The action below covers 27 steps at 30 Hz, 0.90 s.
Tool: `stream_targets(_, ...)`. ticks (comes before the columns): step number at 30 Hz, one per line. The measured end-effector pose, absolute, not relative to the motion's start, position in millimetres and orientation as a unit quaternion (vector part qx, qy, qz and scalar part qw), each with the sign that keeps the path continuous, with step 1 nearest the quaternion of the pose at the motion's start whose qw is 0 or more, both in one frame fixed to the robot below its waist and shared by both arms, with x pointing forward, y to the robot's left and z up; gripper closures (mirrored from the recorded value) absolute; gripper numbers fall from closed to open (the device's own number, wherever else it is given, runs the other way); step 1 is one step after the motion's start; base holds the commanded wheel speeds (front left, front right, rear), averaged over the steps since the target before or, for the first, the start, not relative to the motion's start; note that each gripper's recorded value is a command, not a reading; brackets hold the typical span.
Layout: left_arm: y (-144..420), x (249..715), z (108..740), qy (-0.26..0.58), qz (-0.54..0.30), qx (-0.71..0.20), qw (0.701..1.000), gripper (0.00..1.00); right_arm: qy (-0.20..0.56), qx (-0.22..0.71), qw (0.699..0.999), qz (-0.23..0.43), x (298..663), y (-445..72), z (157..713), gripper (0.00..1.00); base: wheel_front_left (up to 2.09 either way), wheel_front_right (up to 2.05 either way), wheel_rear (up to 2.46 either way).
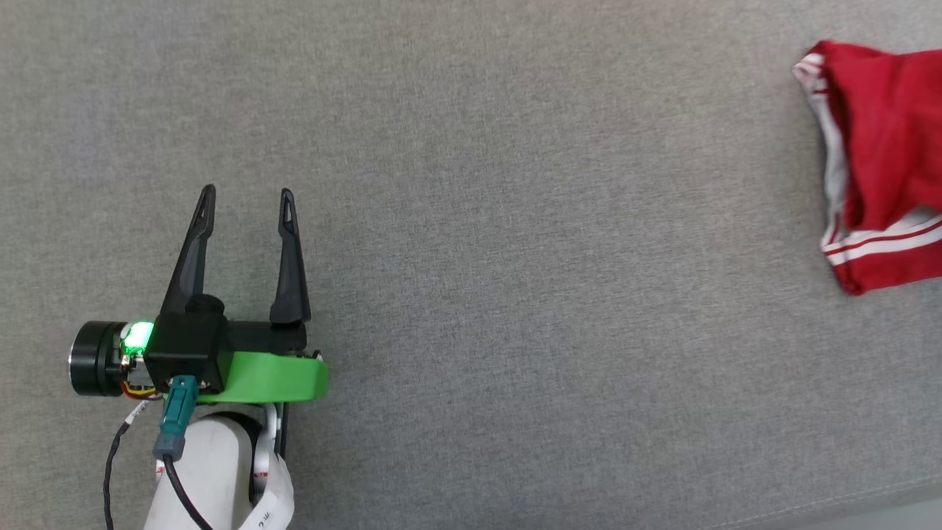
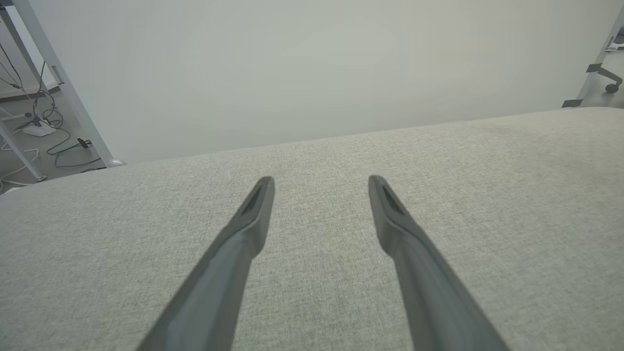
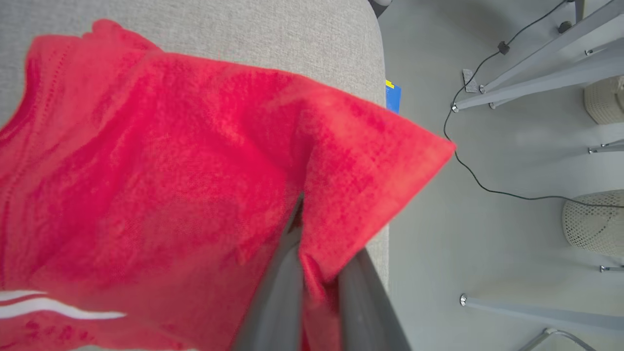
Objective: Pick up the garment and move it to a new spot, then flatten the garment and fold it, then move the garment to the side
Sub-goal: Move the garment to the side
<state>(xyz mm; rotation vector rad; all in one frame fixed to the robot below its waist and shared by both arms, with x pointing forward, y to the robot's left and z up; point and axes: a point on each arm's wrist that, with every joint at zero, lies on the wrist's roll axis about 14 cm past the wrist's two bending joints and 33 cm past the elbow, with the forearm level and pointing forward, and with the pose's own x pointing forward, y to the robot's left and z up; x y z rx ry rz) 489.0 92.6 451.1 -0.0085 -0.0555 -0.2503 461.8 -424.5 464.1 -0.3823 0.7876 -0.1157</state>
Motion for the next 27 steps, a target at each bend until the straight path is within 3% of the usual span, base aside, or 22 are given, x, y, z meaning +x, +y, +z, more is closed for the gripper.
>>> stream_targets(8, 103, 491, 430, -0.006, -0.111, 0.001, 0.994, 0.0, 0.382, -0.163, 0.903, -0.113, 479, -455, 447, 1.0, 0.0, 0.0, 0.0)
stream_targets(9, 105, 491, 430, -0.006, -0.108, 0.002, 0.994, 0.0, 0.378, -0.154, 0.905, -0.118, 481, -455, 445, 0.96, 0.0, 0.0, 0.0)
stream_targets(10, 106, 491, 431, -0.007, -0.107, 0.004, 0.994, 0.0, 0.376, -0.151, 0.906, -0.119, 482, -453, 443, 0.01, 0.0, 0.0, 0.0)
stream_targets(17, 112, 481, 454, -0.024, -0.096, 0.009, 0.995, 0.0, 0.296, -0.157, 0.933, -0.133, 485, -458, 481, 0.0, 0.0, 0.0, 0.0)
stream_targets(22, 121, 459, 466, -0.023, -0.084, 0.011, 0.996, 0.0, 0.134, -0.184, 0.967, -0.111, 501, -440, 553, 0.0, 0.0, 0.0, 0.0)
stream_targets(27, 130, 440, 482, -0.033, -0.072, 0.013, 0.997, 0.0, -0.024, -0.179, 0.98, -0.078, 504, -399, 610, 0.0, 0.0, 0.0, 0.0)
